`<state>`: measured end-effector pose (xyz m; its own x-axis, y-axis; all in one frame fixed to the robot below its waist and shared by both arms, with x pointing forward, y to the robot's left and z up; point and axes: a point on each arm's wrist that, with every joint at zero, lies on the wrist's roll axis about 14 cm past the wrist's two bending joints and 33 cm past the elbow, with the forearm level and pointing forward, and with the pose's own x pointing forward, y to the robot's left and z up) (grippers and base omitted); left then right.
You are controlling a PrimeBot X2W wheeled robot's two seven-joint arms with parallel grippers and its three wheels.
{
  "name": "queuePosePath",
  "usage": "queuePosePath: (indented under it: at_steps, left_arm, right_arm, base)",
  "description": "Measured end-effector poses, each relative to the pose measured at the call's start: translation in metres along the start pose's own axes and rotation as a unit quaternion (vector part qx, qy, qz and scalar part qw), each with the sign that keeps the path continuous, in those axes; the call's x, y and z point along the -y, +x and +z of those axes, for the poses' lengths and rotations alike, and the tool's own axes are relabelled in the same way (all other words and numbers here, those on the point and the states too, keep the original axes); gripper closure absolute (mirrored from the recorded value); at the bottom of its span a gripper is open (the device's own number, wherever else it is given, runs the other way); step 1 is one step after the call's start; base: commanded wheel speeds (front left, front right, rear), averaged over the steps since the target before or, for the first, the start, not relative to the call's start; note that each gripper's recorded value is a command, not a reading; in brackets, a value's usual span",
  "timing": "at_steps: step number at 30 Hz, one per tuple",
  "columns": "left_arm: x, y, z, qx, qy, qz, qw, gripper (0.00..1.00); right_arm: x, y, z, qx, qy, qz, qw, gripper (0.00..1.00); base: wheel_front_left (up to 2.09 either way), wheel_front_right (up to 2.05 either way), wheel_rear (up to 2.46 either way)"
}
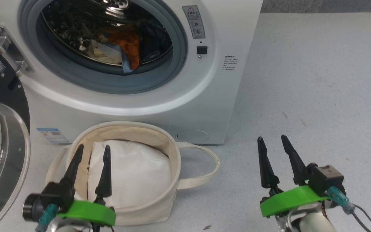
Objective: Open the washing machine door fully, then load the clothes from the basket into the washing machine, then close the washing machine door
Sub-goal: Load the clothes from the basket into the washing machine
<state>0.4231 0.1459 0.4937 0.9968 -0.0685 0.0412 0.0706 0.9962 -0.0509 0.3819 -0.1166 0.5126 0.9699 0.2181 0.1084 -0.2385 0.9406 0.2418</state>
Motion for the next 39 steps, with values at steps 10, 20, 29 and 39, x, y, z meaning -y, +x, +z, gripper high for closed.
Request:
queuePosePath:
  at_steps: [10,20,29,39]
  left_arm:
    - [0.001,-0.010,0.003,0.006,-0.001,-0.001,1.000,0.00]
    - [0.006,-0.007,-0.003,-0.002,-0.010,-0.004,1.000,0.00]
    - [0.016,0.010,-0.017,-0.017,-0.004,-0.019,1.000,0.00]
    - [0.031,0.101,-0.025,-0.004,-0.011,-0.053,0.999,0.00]
  right_arm:
    - [-0.003,-0.003,-0.003,-0.004,0.002,0.002,1.000,0.00]
    - [0.000,-0.003,-0.009,-0.013,0.004,-0.001,1.000,0.00]
    - [0.007,0.001,-0.017,-0.024,0.006,-0.009,1.000,0.00]
    - [0.029,0.032,-0.041,-0.046,0.005,-0.023,0.999,0.00]
  base:
    - [0.00,0.00,0.00]
    - [0.00,0.00,0.00]
    - [0.00,0.00,0.00]
    - [0.00,0.00,0.00]
